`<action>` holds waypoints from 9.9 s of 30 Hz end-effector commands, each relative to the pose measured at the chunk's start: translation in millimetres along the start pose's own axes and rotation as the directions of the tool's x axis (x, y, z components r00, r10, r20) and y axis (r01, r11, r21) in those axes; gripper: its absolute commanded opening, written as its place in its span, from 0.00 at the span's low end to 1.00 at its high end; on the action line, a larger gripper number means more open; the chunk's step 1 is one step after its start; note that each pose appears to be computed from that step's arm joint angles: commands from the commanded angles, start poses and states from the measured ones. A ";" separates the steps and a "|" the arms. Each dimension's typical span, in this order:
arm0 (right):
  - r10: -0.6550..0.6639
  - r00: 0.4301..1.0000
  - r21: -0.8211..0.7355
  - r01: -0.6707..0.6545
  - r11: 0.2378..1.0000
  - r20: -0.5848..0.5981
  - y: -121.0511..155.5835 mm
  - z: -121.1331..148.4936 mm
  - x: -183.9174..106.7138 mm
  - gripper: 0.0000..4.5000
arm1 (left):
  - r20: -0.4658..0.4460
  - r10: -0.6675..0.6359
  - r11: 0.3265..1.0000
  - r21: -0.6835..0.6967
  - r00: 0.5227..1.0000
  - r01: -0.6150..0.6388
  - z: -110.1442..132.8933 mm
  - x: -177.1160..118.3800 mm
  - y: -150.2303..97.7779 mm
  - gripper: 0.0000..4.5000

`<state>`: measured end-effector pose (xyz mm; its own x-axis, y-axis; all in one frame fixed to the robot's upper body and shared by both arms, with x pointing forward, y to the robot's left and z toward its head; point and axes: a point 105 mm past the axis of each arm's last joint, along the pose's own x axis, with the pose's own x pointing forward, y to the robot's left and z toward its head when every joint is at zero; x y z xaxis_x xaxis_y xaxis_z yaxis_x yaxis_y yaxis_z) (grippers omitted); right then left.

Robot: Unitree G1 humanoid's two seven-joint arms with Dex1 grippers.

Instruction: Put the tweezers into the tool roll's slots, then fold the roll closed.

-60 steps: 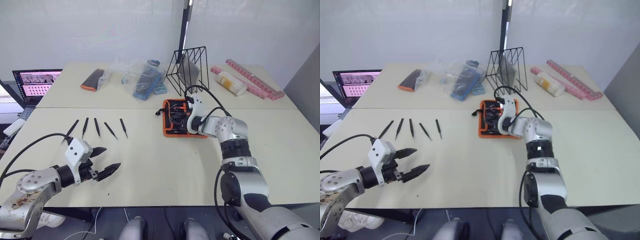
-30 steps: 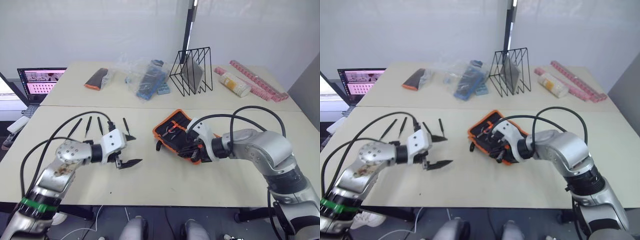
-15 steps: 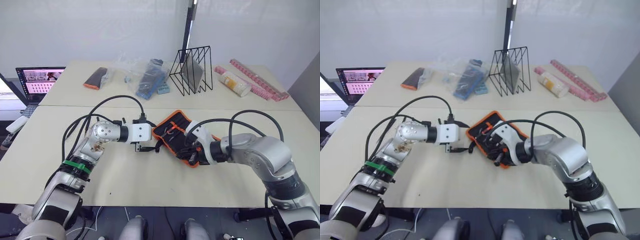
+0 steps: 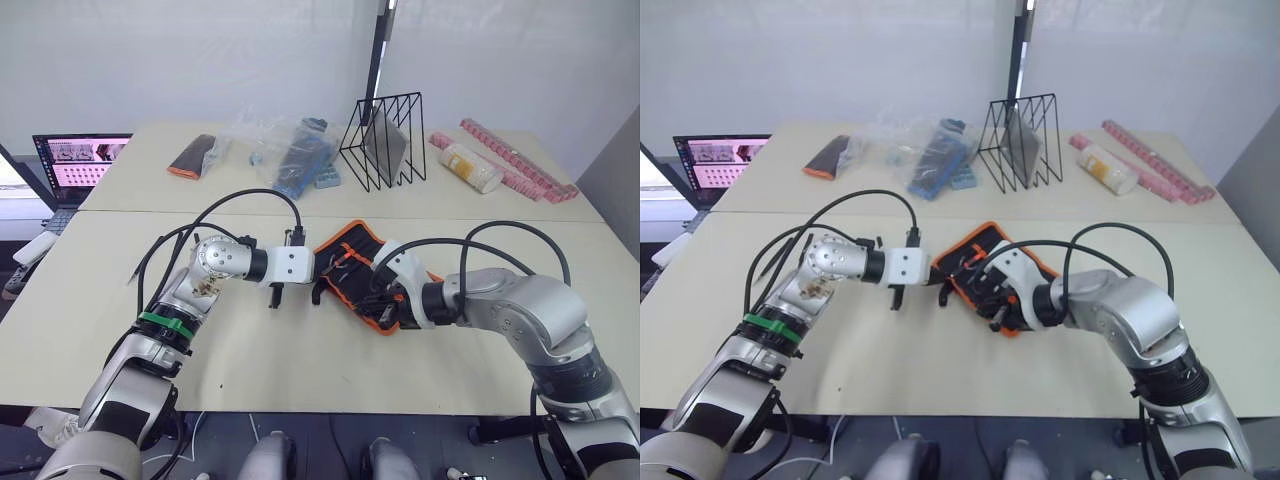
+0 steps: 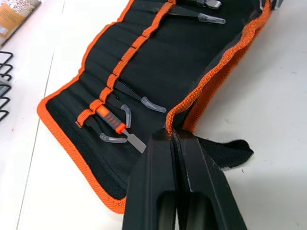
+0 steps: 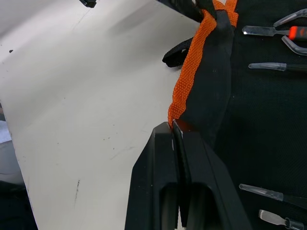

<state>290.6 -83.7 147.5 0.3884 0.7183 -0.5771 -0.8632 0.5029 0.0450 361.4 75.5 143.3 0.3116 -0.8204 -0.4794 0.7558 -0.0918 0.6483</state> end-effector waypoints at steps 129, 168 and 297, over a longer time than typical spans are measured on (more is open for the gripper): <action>-0.005 1.000 -0.079 0.004 0.997 -0.005 -7.3 -89.4 61.8 0.00 | -0.155 0.446 0.580 -0.700 0.882 -0.416 -68.5 0.5 -53.7 0.01; 0.164 0.910 -0.228 -0.079 0.970 0.381 -11.0 -2.4 25.1 0.00 | -0.126 0.417 0.665 -0.632 0.900 -0.397 -66.3 40.2 -73.7 0.01; 0.609 0.698 -0.371 -0.489 0.790 0.376 -31.5 74.4 -47.6 1.00 | -0.754 0.643 -0.157 -0.301 0.134 -0.941 -59.1 -291.1 -215.9 1.00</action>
<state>329.1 -93.5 219.4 -0.1174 0.9896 -0.0833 -0.9908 -0.1110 0.0772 137.2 364.6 104.8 0.9626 0.2537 -0.0951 -0.2350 0.9565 0.1730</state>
